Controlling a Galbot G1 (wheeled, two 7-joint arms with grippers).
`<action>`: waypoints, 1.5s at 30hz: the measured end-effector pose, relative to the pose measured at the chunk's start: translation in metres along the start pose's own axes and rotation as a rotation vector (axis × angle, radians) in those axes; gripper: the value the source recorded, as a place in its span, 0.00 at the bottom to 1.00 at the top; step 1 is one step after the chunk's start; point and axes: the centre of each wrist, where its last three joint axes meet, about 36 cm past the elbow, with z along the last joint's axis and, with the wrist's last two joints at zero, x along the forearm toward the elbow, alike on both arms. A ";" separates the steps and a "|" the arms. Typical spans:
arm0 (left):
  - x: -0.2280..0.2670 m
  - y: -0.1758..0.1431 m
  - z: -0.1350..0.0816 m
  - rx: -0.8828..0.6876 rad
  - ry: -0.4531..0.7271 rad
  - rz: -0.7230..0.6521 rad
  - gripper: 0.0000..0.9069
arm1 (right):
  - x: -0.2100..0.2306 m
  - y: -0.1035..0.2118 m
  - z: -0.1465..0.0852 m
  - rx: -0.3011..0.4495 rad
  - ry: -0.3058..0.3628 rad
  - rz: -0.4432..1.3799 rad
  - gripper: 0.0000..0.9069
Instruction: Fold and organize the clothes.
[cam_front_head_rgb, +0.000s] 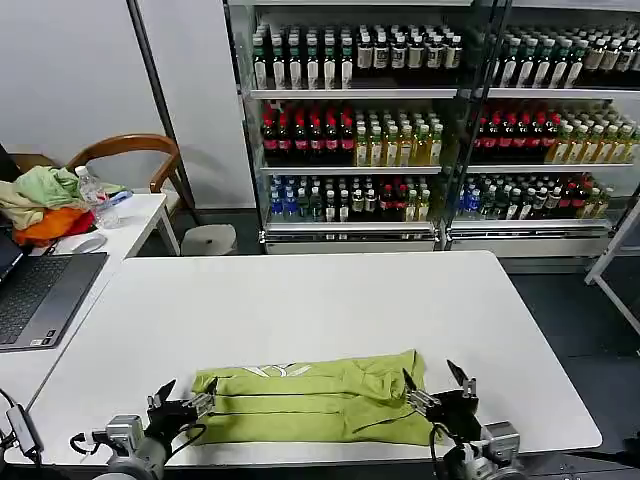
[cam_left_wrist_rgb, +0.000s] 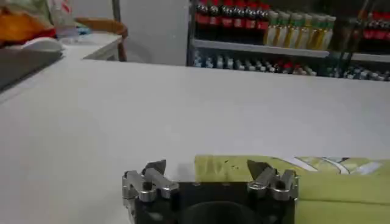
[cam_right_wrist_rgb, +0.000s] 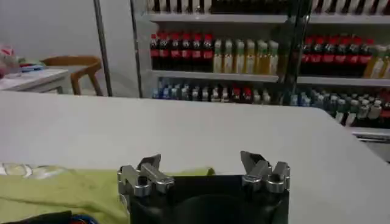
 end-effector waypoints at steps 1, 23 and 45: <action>-0.001 -0.002 0.001 0.004 0.003 -0.003 1.00 | 0.001 -0.001 0.000 0.001 -0.001 0.005 1.00; -0.004 -0.026 0.017 0.031 0.051 -0.013 0.04 | 0.004 -0.007 -0.004 0.000 -0.013 0.034 1.00; -0.009 -0.014 0.002 -0.037 -0.008 -0.052 0.03 | -0.003 -0.005 -0.003 0.022 -0.013 0.028 1.00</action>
